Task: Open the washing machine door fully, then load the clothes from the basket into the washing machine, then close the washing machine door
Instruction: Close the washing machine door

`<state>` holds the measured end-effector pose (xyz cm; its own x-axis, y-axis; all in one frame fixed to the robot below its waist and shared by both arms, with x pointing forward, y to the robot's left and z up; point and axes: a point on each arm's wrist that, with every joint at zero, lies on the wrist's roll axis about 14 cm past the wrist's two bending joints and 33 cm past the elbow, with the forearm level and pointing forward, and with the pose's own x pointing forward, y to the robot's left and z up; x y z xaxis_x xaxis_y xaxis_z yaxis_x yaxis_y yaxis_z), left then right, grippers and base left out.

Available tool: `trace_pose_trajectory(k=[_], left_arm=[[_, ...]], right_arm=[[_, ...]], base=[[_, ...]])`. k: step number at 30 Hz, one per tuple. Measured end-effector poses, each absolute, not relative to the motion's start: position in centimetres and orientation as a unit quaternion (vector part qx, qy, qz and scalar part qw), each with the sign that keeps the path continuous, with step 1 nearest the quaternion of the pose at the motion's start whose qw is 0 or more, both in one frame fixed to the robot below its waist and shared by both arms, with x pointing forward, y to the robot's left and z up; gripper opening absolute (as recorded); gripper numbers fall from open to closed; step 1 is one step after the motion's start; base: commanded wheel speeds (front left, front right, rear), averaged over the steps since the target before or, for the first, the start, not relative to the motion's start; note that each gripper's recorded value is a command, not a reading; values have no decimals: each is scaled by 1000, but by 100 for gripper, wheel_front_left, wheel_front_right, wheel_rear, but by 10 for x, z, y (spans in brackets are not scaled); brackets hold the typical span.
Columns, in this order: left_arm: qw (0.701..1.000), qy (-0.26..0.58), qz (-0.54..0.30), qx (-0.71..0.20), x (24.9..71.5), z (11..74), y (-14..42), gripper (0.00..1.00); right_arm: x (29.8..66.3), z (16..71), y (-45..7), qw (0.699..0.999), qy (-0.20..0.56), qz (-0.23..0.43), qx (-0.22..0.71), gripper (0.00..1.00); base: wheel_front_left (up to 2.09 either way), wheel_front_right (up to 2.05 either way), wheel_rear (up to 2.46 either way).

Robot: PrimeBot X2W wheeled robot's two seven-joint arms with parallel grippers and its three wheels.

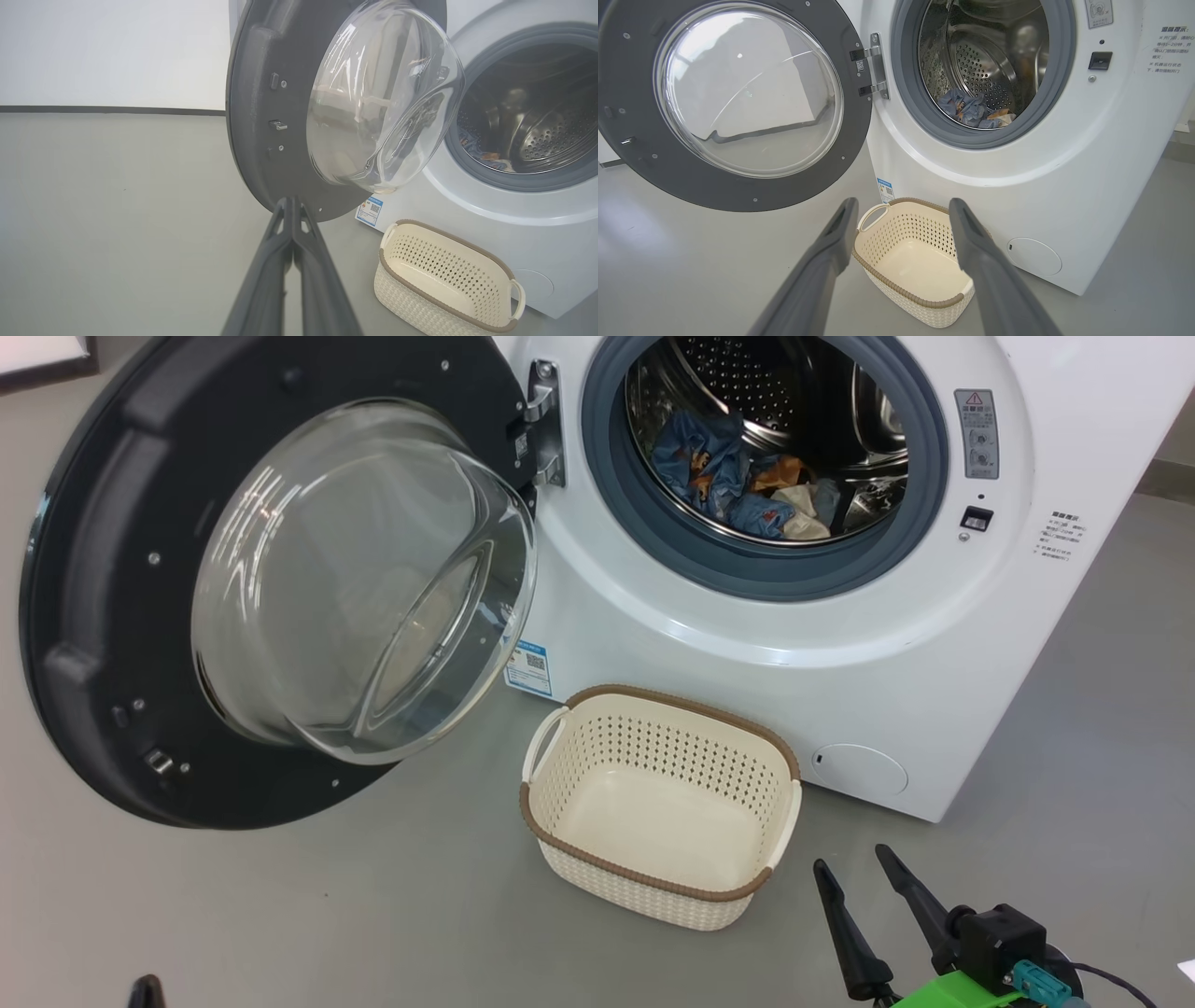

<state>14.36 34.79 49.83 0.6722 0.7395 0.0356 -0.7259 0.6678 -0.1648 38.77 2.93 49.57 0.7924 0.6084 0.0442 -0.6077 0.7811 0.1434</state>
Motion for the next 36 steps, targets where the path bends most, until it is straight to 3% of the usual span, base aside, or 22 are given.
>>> trace_pose_trajectory(k=[10, 24, 30, 36], left_arm=[[900, -77, 422, -76, 134, 510, 374, 0], [862, -204, 454, -98, 135, 570, 461, 0], [846, -230, 455, -154, 145, 580, 499, 0], [814, -249, 447, -274, 164, 575, 526, 0]], right_arm=[[389, 491, 26, 945, 8, 317, 78, 100], [393, 477, 15, 949, 24, 302, 82, 100], [397, 471, 7, 952, 30, 294, 80, 100], [407, 473, 1, 955, 24, 285, 81, 100]], base=[[0, 0, 0], [0, 0, 0], [0, 0, 0], [0, 0, 0]])
